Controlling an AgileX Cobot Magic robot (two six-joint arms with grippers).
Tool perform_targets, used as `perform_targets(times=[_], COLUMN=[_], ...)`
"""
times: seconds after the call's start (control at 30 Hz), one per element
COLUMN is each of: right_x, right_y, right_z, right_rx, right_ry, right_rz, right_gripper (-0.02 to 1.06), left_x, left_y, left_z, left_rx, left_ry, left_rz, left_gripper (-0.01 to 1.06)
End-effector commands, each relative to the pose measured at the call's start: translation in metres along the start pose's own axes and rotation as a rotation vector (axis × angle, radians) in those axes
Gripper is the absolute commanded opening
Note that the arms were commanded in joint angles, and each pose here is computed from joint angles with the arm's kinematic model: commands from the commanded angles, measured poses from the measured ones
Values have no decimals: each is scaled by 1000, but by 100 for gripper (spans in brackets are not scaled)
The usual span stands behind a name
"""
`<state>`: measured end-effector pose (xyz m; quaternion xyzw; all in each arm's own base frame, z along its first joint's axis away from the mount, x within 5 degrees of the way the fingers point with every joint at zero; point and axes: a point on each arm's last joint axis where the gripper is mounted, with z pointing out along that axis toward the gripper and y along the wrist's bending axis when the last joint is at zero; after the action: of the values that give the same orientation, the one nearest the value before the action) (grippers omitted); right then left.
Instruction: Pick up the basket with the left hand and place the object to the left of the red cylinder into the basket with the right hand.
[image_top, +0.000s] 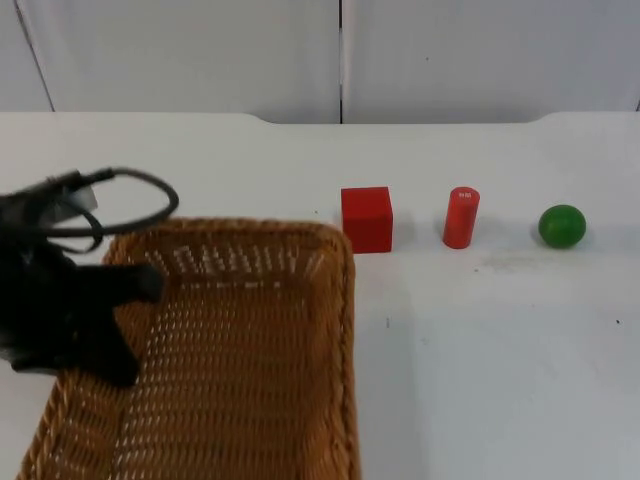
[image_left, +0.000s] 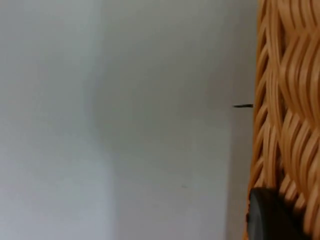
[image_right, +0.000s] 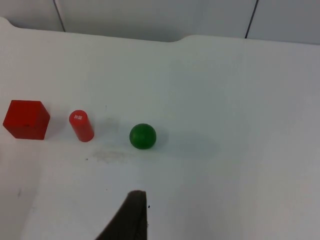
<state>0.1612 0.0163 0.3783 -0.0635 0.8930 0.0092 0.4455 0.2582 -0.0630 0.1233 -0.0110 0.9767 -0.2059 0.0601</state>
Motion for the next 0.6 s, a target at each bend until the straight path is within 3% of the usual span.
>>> perform_targets(times=[0.0,0.13,0.37,0.57], right_x=[-2,-2,-3,-4], right_y=[-1,-1,-1,-1], right_z=[-2,-2,-2,-2], right_rx=[9,9,4,4], right_ry=[-15,-17,-27,-30], right_rz=[-13,-13,-8,-8], right_gripper=[105,105,105,105], left_x=[4,11,24,21], left_y=[-9,-20,-22,-33], left_z=[-11,-35,-63,-82], left_rx=[37,66,-7,27], left_ry=[10,7,11,23], left_rz=[2,-6,-37,-12], left_gripper=[0,0,0,0])
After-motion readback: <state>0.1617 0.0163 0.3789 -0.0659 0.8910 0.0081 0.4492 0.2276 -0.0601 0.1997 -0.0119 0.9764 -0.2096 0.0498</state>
